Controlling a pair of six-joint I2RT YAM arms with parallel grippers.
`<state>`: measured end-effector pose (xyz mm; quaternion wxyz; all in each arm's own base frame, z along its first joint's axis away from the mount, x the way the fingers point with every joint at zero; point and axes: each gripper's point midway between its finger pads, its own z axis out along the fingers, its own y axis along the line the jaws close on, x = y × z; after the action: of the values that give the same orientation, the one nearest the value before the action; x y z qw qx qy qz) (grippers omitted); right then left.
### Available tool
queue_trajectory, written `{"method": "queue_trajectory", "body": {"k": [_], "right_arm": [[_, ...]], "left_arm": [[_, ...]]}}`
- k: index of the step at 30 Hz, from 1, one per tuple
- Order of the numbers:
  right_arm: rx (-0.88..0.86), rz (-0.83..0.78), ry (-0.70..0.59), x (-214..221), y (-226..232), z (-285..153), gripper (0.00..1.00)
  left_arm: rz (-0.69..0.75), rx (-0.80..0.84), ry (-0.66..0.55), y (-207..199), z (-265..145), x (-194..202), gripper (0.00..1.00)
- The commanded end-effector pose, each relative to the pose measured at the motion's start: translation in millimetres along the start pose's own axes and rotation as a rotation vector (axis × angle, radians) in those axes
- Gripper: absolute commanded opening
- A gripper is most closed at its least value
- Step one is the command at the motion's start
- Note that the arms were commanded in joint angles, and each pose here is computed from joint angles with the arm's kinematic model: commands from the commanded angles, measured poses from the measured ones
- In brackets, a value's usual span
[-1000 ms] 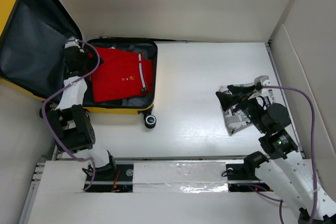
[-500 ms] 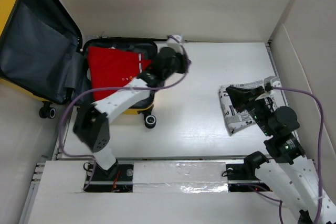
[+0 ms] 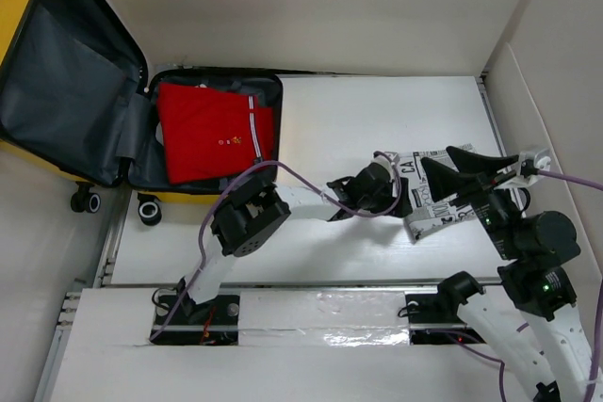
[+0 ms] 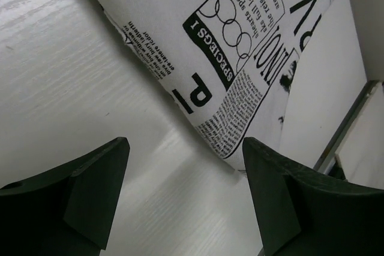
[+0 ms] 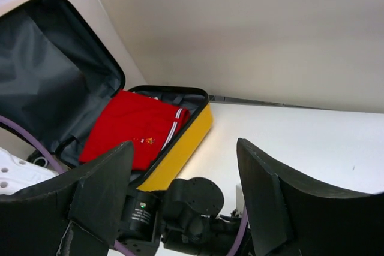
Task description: Pack the luggage
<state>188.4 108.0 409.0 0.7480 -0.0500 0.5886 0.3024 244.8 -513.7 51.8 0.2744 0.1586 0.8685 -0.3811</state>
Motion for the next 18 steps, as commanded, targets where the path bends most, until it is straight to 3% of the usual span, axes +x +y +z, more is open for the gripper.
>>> {"method": "queue_trajectory", "body": {"k": [1,6,10,11,12,15,16,18], "right_arm": [[-0.005,-0.019,-0.021,-17,4,-3,0.75],[-0.041,-0.014,-0.008,-12,10,-2,0.75],[-0.042,-0.019,-0.016,-15,11,-3,0.75],[-0.040,-0.020,-0.015,-14,10,-3,0.75],[-0.040,-0.022,-0.017,-14,10,-3,0.75],[-0.043,-0.027,-0.005,-10,10,0,0.75],[-0.047,-0.032,0.001,-8,10,1,0.75],[-0.051,-0.040,0.034,3,8,6,0.75]], "left_arm": [[-0.108,0.080,-0.070,-29,12,-17,0.74],[-0.111,0.007,-0.078,-19,42,-22,0.74],[-0.089,-0.103,-0.112,9,62,-20,0.63],[-0.093,-0.106,-0.114,11,65,-19,0.54],[-0.105,-0.109,-0.124,15,67,-23,0.27],[-0.135,-0.108,-0.142,30,61,-28,0.00],[-0.149,-0.094,-0.200,30,48,-53,0.00],[-0.152,-0.144,-0.207,56,32,-50,0.00]]}}
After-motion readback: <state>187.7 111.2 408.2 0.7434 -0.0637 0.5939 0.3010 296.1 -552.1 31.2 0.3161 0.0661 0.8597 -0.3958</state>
